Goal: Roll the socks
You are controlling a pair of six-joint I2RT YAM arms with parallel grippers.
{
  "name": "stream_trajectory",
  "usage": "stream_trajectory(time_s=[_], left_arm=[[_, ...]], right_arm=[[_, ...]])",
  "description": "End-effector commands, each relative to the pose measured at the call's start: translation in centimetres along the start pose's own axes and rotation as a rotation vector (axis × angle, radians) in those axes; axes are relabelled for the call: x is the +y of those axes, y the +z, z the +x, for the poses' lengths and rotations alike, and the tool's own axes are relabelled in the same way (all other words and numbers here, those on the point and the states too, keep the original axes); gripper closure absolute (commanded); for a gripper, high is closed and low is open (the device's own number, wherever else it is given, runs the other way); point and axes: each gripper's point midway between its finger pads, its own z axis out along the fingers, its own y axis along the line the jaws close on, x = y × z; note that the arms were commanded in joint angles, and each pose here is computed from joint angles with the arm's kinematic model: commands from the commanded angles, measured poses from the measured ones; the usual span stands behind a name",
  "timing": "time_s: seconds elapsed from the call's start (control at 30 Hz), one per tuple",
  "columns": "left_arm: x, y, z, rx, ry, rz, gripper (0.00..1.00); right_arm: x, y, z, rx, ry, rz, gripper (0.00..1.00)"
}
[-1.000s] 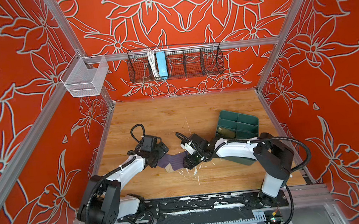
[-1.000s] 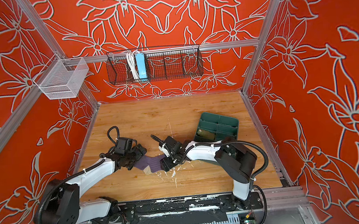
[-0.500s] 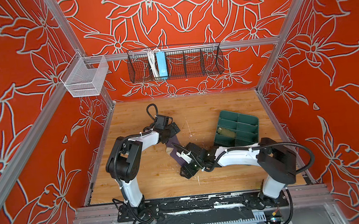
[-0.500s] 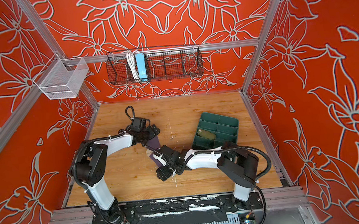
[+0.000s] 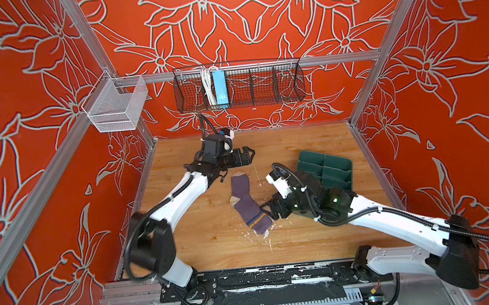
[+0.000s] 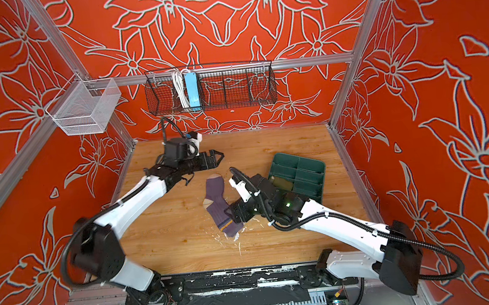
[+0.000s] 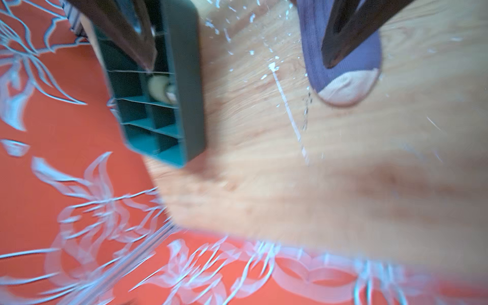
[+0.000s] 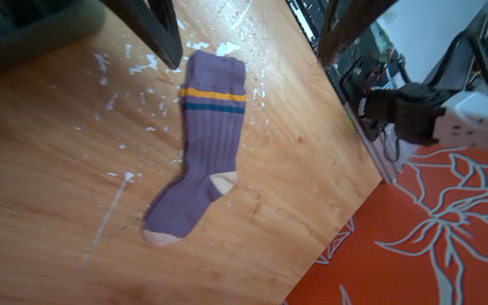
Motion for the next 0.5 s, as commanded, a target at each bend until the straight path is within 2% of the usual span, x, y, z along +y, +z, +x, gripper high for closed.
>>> stream_trajectory(time_s=[0.0, 0.07, 0.27, 0.47], left_arm=[[-1.3, -5.5, 3.2, 0.031, 0.03, 0.039, 0.02], [-1.6, -7.0, 6.6, 0.05, -0.05, 0.098, 0.02], [-0.4, -8.3, 17.1, 0.127, -0.249, 0.118, 0.02], [-0.7, -8.2, 20.1, 0.121, -0.229, 0.141, 0.02]], right_arm=[[-3.0, 0.6, -0.4, 0.037, 0.04, 0.082, 0.17], [-2.8, 1.7, -1.8, 0.038, 0.009, 0.075, 0.17], [-1.3, 7.6, -6.2, 0.073, -0.005, -0.052, 0.2], [-0.8, 15.1, -8.8, 0.132, 0.07, -0.206, 0.21]])
